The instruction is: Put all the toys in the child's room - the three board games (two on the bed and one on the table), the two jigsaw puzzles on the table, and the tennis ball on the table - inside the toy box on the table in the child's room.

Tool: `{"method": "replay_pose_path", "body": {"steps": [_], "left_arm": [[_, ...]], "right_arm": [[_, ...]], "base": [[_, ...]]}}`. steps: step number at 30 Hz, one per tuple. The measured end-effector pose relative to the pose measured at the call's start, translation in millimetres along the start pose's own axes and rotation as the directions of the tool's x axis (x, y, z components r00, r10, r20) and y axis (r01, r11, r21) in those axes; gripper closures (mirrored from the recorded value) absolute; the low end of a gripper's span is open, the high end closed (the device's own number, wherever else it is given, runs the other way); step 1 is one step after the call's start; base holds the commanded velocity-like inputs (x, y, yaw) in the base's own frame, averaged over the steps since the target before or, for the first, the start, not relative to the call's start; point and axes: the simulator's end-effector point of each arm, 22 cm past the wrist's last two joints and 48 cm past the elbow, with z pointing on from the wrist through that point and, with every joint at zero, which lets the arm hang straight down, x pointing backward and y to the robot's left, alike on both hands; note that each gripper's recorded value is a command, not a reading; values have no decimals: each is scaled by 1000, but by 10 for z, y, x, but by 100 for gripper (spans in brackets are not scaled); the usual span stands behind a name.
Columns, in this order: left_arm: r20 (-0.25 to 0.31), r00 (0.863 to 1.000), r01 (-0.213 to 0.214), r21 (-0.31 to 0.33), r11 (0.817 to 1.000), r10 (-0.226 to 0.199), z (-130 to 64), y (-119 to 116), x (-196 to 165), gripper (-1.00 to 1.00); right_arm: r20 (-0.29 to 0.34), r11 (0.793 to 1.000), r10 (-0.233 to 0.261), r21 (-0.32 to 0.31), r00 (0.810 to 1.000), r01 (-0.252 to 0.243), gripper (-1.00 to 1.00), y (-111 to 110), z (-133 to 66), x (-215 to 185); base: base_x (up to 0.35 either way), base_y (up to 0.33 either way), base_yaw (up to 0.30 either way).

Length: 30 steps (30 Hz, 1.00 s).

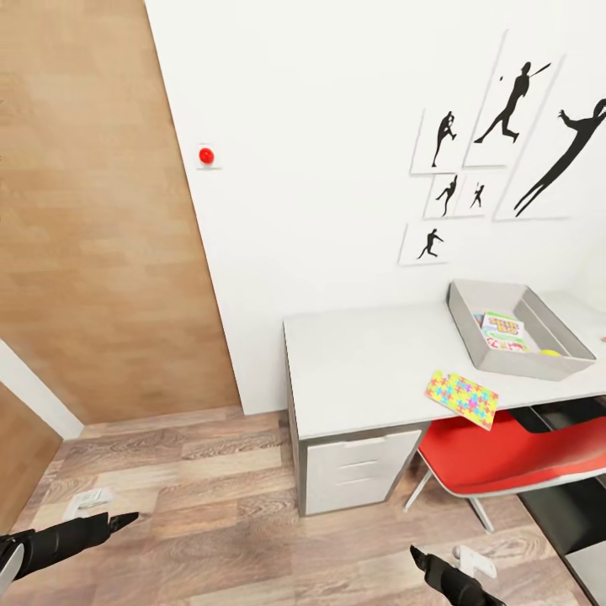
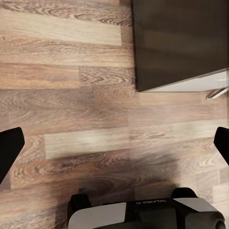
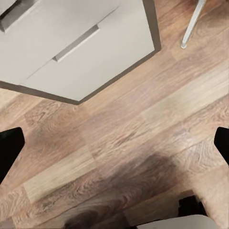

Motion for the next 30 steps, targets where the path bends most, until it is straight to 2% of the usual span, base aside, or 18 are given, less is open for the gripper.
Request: {"method": "replay_pose_path", "body": {"steps": [3,6,11,13,14,15,16,18,19,21,22,23,24,27,28,29,30], "left_arm": [[5,1000,-1,4,1000,1,-13,-13,-20,-100],[12,1000,-1,11,1000,1,-34,-25,-47,-100],[22,1000,2,68,998,-4,-92,-129,-103,-100],[24,1000,3,140,990,-6,-128,-284,-124,-100],[25,1000,4,198,980,-9,-167,-407,-141,-100],[25,1000,3,229,973,-9,-196,-471,-156,-100],[26,1000,2,287,958,-10,-268,-587,-196,-100],[25,1000,0,343,939,-9,-358,-704,-247,-100],[21,1000,2,393,920,-11,-446,-803,-287,-100],[19,1000,3,440,898,-13,-534,-897,-321,-100],[20,1000,3,462,887,-14,-574,-943,-337,-100],[19,1000,4,498,867,-15,-641,-1018,-359,-100],[23,1000,0,531,847,-14,-704,-1094,-388,-100],[34,999,-11,571,821,-11,-796,-1190,-440,-100],[40,999,-14,590,807,-12,-844,-1231,-466,-100],[44,999,-16,599,801,-12,-869,-1251,-480,-100],[51,999,-19,613,789,-15,-911,-1279,-503,-100]], "right_arm": [[10,999,13,-38,1000,-12,-100,71,-11,-52],[14,994,22,-104,1000,-20,-100,204,-32,-105],[-53,970,51,-234,997,-62,-100,467,-105,-57],[-100,945,84,-309,991,-111,-100,624,-170,-54],[-125,922,109,-358,986,-147,-100,733,-221,-89],[-134,908,122,-385,983,-165,-100,793,-252,-125],[-144,879,147,-434,979,-196,-100,905,-313,-212],[-146,849,169,-482,975,-219,-100,1010,-382,-327],[-148,821,191,-518,970,-240,-100,1077,-446,-418],[-149,793,212,-551,966,-259,-100,1136,-511,-512],[-149,767,230,-581,962,-273,-100,1188,-571,-598],[-150,753,236,-597,960,-278,-100,1222,-606,-641],[-153,723,243,-630,958,-283,-100,1303,-681,-723],[-162,676,243,-679,956,-287,-100,1442,-806,-832],[-172,649,242,-703,955,-291,-100,1513,-877,-881],[-176,637,241,-713,955,-292,-100,1546,-911,-905],[-181,615,240,-732,954,-294,-100,1598,-969,-948]], "base": [[0,0,0],[0,0,0],[0,0,0],[0,0,0],[0,0,0],[0,0,0],[0,0,0],[0,0,0],[0,0,0],[0,0,0],[0,0,0],[0,0,0],[0,0,0],[0,0,0],[0,0,0],[0,0,0],[0,0,0]]}}
